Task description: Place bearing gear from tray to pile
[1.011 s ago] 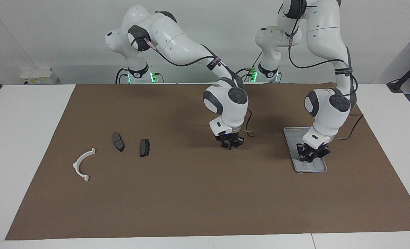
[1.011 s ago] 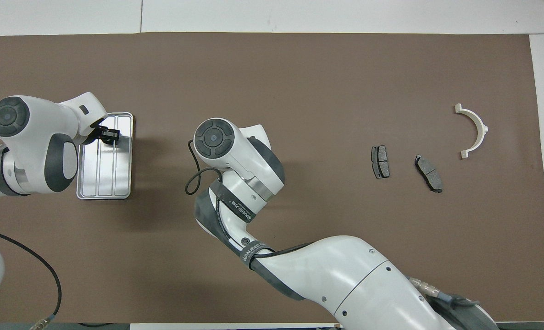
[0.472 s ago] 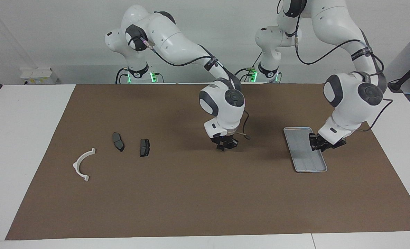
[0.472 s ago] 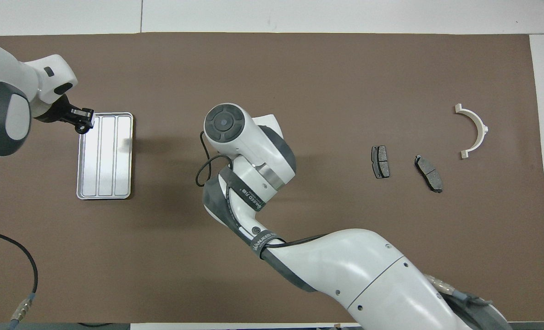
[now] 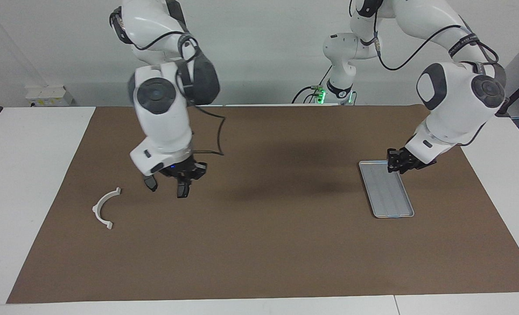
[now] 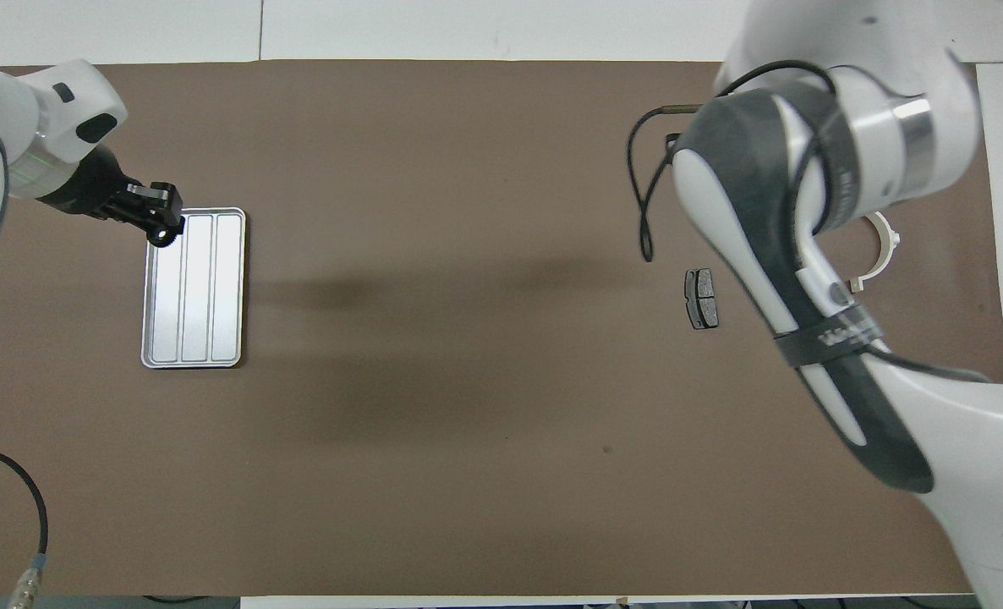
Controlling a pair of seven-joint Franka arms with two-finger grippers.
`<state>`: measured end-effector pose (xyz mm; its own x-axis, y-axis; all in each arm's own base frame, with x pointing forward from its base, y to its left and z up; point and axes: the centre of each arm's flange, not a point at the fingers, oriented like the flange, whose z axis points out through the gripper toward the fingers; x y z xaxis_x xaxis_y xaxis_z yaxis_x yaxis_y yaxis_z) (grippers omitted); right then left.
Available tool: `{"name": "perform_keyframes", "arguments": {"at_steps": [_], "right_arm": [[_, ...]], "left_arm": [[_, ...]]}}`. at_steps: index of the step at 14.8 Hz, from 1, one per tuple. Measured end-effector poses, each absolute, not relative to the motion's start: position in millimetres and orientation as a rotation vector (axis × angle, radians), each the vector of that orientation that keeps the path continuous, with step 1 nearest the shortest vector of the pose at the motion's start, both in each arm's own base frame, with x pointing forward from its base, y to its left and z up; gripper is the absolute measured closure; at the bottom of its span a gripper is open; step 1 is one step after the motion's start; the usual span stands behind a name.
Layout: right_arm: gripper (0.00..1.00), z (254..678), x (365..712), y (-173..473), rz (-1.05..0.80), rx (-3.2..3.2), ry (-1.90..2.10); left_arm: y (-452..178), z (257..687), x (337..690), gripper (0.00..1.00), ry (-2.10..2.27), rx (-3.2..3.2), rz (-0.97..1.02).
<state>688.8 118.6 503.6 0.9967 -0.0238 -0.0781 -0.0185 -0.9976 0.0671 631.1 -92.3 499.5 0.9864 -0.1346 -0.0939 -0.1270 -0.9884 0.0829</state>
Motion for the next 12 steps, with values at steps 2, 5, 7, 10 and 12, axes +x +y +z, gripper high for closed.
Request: {"name": "perform_keyframes", "arguments": {"at_steps": [2,5,7,10,12], "right_arm": [[0.76,478.2,700.4,70.6,-0.126,3.081,0.03],[0.76,417.5,708.2,40.8,-0.077,3.091,0.025],[0.76,374.6,706.3,30.5,-0.038,3.095,0.013],[0.76,321.0,705.0,9.5,0.009,3.085,0.002],[0.76,300.7,707.5,-2.1,0.029,3.086,0.016]], "left_arm": [[-170.4,505.1,613.5,0.66,-0.09,3.054,-0.161],[-285.7,505.2,575.2,0.66,0.034,3.059,-0.116],[-338.2,489.3,550.0,0.66,0.104,3.051,-0.083],[-371.1,439.9,528.0,0.66,0.181,3.033,-0.042],[-371.1,400.0,522.7,0.66,0.208,3.024,-0.017]]}}
